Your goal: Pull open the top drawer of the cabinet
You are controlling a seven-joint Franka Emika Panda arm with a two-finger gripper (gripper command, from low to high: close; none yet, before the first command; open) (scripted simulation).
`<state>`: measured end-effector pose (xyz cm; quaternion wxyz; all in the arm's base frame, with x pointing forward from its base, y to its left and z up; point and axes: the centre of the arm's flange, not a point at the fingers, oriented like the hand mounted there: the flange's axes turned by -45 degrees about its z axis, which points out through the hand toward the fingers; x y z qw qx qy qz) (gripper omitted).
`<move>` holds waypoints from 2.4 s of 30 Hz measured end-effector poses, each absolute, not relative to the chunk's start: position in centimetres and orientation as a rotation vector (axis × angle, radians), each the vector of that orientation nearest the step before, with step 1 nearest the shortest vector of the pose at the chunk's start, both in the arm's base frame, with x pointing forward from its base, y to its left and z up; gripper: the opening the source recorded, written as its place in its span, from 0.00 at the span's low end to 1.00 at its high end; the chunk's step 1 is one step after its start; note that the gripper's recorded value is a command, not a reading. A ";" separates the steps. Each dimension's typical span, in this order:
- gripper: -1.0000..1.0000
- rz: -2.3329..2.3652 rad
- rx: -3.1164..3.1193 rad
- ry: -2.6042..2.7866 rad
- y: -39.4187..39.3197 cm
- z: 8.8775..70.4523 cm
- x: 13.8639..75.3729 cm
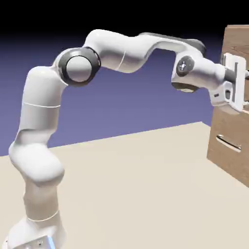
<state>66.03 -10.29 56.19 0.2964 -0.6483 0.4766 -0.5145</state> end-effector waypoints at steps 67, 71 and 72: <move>0.00 -1.209 -1.208 1.209 8.4 54.8 77.8; 0.00 -1.209 -1.209 1.209 8.4 54.8 76.7; 0.00 -1.209 -1.209 1.209 8.4 54.8 76.4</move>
